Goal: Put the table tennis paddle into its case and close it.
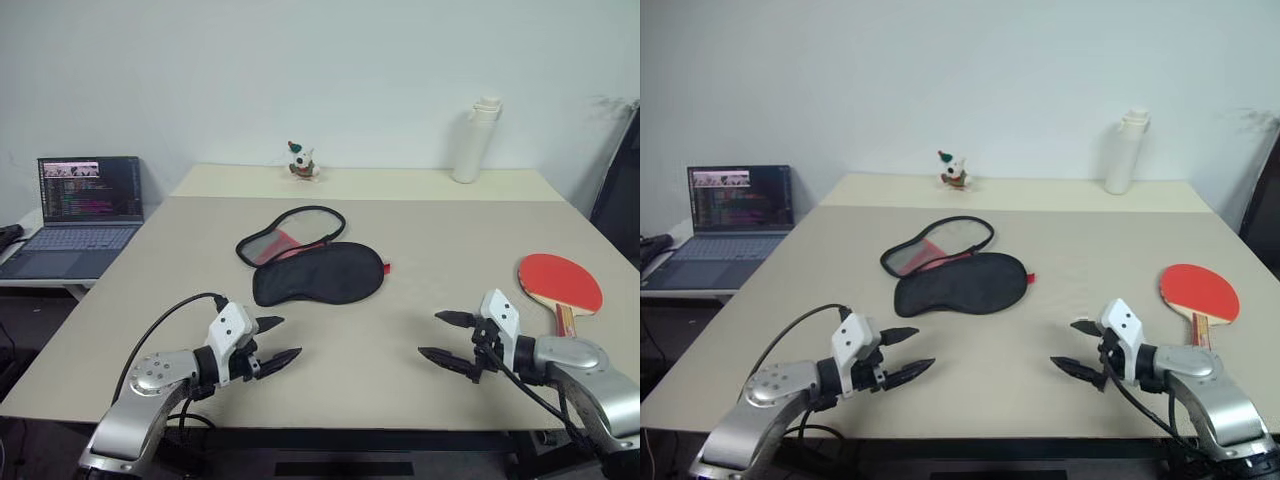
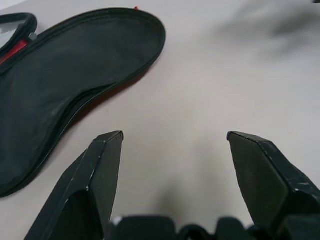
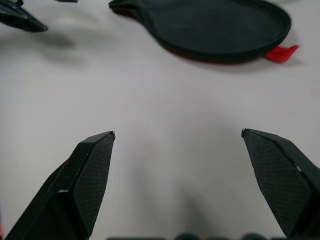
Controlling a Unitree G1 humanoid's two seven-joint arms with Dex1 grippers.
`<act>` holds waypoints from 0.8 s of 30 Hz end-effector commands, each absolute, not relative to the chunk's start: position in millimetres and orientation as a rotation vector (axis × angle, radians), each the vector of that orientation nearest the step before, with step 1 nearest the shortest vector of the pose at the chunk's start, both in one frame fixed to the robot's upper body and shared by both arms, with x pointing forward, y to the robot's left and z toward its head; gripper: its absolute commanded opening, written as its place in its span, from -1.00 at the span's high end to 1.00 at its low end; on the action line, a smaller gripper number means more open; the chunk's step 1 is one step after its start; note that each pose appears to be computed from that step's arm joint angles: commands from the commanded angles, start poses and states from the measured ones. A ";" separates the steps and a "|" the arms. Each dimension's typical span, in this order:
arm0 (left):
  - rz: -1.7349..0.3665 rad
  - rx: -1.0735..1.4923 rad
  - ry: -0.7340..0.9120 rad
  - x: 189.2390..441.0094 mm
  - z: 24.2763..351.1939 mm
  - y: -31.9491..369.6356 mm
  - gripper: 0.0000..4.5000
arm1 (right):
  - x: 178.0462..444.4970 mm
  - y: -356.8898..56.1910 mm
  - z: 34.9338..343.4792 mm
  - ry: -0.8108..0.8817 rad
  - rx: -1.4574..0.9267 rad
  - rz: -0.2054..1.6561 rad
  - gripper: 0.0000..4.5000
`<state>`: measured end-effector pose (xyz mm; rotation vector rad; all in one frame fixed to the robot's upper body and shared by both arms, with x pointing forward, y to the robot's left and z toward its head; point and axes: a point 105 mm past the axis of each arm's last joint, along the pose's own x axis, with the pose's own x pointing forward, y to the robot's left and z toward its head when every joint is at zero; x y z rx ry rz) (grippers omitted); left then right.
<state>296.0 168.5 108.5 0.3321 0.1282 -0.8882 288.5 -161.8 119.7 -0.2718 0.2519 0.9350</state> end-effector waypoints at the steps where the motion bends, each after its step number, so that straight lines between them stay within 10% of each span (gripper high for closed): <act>1: -0.894 0.356 0.061 305.7 121.8 164.9 -0.62 | 289.9 -173.0 143.5 0.192 -0.304 0.887 -0.99; 15: -0.922 0.481 0.099 347.2 142.6 196.3 -0.62 | 294.4 -149.9 157.0 0.121 -0.290 0.883 -0.99; 19: -0.938 0.485 0.197 359.7 128.8 210.2 -1.00 | 292.2 -137.7 168.4 0.078 -0.296 0.926 -1.00; 24: -0.905 0.550 0.221 385.1 118.6 209.3 -1.00 | 294.1 -140.5 177.0 0.047 -0.316 0.901 -1.00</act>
